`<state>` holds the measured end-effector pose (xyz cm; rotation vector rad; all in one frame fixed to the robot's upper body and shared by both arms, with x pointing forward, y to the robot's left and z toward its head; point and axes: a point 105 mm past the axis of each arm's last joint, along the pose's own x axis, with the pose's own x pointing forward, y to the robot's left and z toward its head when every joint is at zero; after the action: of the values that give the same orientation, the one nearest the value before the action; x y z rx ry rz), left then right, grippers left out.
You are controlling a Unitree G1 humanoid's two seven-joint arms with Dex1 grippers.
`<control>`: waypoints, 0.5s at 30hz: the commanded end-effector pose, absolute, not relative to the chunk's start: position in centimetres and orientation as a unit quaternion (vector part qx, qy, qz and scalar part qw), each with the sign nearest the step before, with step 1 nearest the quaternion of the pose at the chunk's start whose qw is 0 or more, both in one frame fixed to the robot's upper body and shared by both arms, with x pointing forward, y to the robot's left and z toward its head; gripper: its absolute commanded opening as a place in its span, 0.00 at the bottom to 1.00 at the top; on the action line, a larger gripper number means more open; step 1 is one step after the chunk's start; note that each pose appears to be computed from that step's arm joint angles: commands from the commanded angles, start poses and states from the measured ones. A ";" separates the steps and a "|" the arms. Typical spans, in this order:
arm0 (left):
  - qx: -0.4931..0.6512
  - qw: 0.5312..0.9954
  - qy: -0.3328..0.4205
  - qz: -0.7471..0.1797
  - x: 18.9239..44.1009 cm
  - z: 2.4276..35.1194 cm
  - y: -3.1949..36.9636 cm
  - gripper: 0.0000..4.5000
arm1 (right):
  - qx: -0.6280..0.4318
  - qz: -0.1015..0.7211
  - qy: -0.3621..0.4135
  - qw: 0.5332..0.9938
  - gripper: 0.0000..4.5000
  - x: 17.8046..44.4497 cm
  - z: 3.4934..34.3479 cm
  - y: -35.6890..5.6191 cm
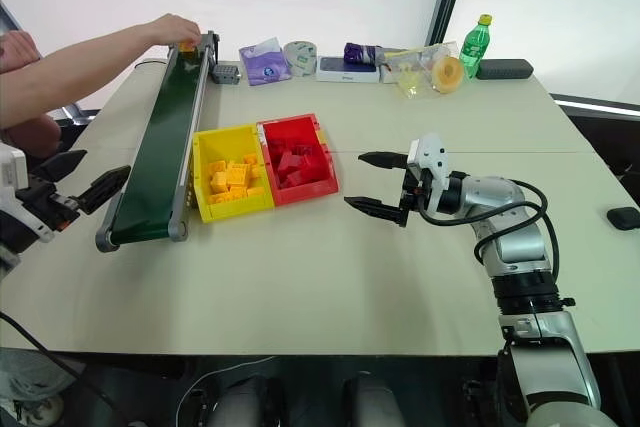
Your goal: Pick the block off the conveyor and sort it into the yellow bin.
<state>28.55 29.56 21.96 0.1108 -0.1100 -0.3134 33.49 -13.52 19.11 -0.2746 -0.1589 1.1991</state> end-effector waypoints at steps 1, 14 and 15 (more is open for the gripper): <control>0.079 0.979 -0.083 -0.167 28.4 23.6 29.0 1.00 | -0.136 0.560 -0.096 0.811 1.00 33.3 20.3 -13.5; 0.078 0.980 -0.085 -0.161 28.4 23.6 29.1 1.00 | -0.136 0.560 -0.095 0.812 1.00 33.3 20.3 -13.5; 0.078 0.980 -0.085 -0.160 28.4 23.6 29.2 1.00 | -0.136 0.560 -0.096 0.812 1.00 33.4 20.3 -13.5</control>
<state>28.77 29.29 22.37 0.1282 -0.1264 -0.3191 33.54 -13.55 19.07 -0.2718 -0.1562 1.1944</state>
